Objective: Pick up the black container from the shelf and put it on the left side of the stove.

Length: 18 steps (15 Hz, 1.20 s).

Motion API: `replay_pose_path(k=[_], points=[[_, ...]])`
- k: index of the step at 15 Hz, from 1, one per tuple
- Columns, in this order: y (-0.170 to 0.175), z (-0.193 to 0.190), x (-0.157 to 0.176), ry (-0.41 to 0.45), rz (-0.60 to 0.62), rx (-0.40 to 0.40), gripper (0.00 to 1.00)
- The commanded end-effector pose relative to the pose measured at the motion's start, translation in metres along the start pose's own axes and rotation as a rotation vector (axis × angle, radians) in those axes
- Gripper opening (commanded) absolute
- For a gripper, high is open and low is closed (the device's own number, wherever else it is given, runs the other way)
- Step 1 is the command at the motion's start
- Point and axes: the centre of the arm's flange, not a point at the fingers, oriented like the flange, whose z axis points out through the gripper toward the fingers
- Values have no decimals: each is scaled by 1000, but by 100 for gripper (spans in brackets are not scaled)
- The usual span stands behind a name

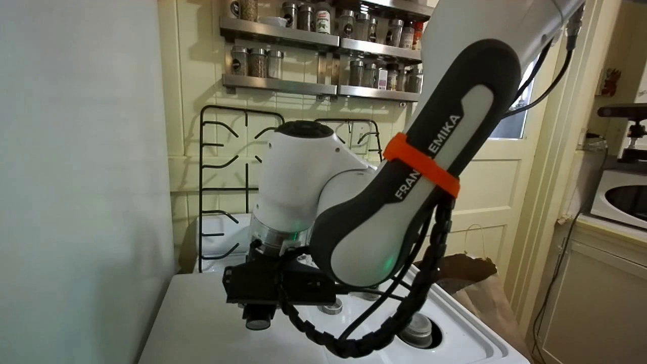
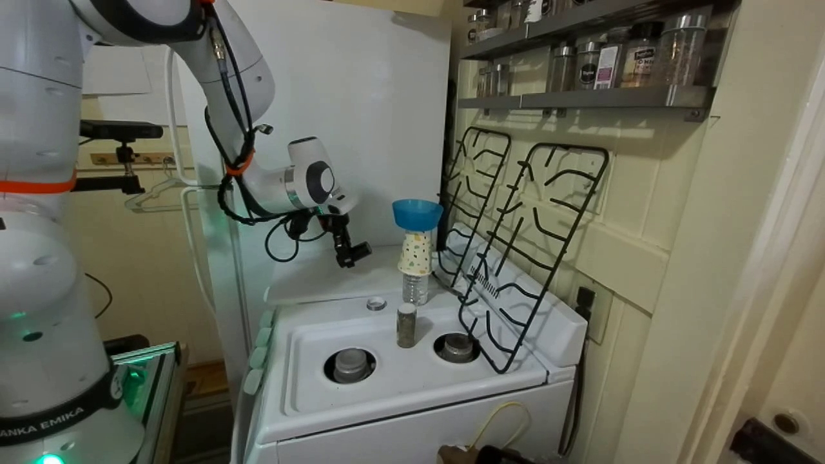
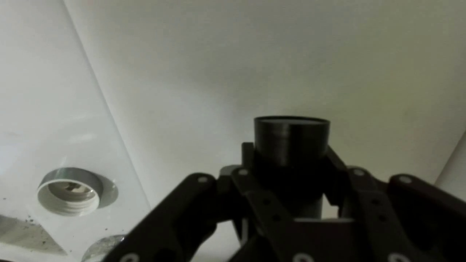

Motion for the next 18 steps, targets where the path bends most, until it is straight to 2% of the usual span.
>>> replay_pose_path(k=[1,6,7,8,9,13,18], points=[[13,12,-14,-22,29,70,19],[21,16,-25,-67,38,132,19],[23,16,-27,-80,50,131,35],[24,17,-28,-86,59,134,69],[24,16,-27,-86,66,134,70],[28,15,-27,-103,79,121,98],[25,-2,-27,-118,77,71,100]])
